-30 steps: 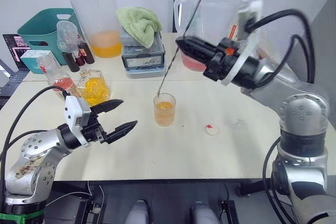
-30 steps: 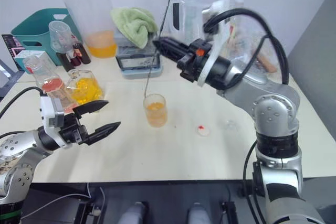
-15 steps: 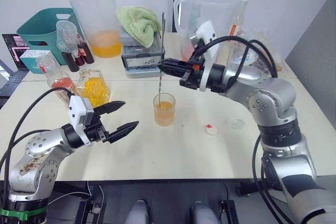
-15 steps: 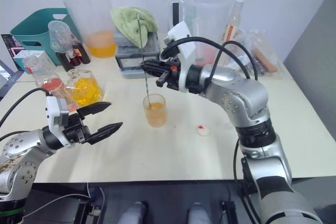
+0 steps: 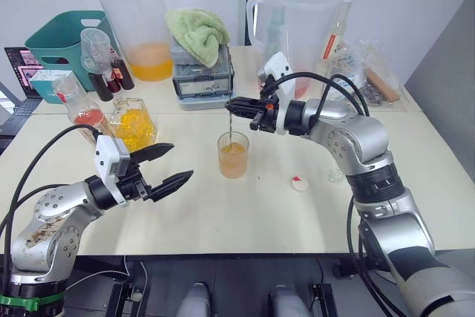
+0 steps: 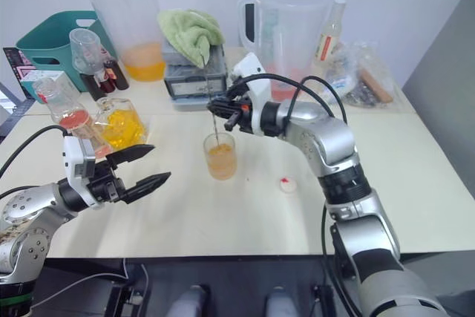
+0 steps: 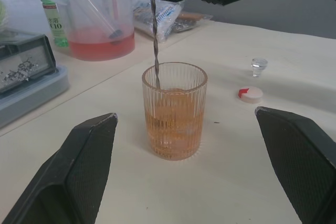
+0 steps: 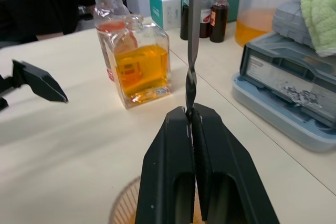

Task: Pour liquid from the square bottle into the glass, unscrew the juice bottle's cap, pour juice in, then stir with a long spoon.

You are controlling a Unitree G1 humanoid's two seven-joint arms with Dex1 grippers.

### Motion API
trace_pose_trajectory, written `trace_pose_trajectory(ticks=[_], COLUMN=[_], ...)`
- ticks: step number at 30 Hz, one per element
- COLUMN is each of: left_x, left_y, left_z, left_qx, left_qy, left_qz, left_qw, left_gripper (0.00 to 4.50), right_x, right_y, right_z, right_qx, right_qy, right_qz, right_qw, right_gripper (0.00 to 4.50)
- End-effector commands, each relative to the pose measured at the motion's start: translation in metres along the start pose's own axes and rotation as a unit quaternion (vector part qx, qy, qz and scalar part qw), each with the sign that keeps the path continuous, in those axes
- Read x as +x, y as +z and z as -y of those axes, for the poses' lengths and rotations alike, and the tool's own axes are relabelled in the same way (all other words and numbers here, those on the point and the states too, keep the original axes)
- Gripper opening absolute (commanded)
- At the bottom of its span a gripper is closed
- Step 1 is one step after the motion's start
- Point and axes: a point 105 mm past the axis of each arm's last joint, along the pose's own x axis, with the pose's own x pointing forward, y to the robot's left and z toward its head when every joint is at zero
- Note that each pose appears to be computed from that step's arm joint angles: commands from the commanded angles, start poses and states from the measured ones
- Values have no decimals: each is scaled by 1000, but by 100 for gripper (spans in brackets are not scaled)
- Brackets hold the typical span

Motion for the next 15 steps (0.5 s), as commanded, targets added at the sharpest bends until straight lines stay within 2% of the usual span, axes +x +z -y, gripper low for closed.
trace_pose_trajectory(ticks=[1,7,15], left_x=[-3,-4,-4], left_y=[10,10,10], left_z=[-1,0,0], left_qx=[27,25,25], left_qy=[4,6,7], left_qz=[6,7,7], left_qw=[1000,1000,1000], left_gripper=[446,446,446], right_x=[-10,-12,-3], right_y=[25,38,30], right_z=[2,-21,-27], right_qx=[-35,-14,7], right_qy=[0,42,39], right_qz=[23,38,40], right_qw=[999,998,998], right_gripper=[0,0,0])
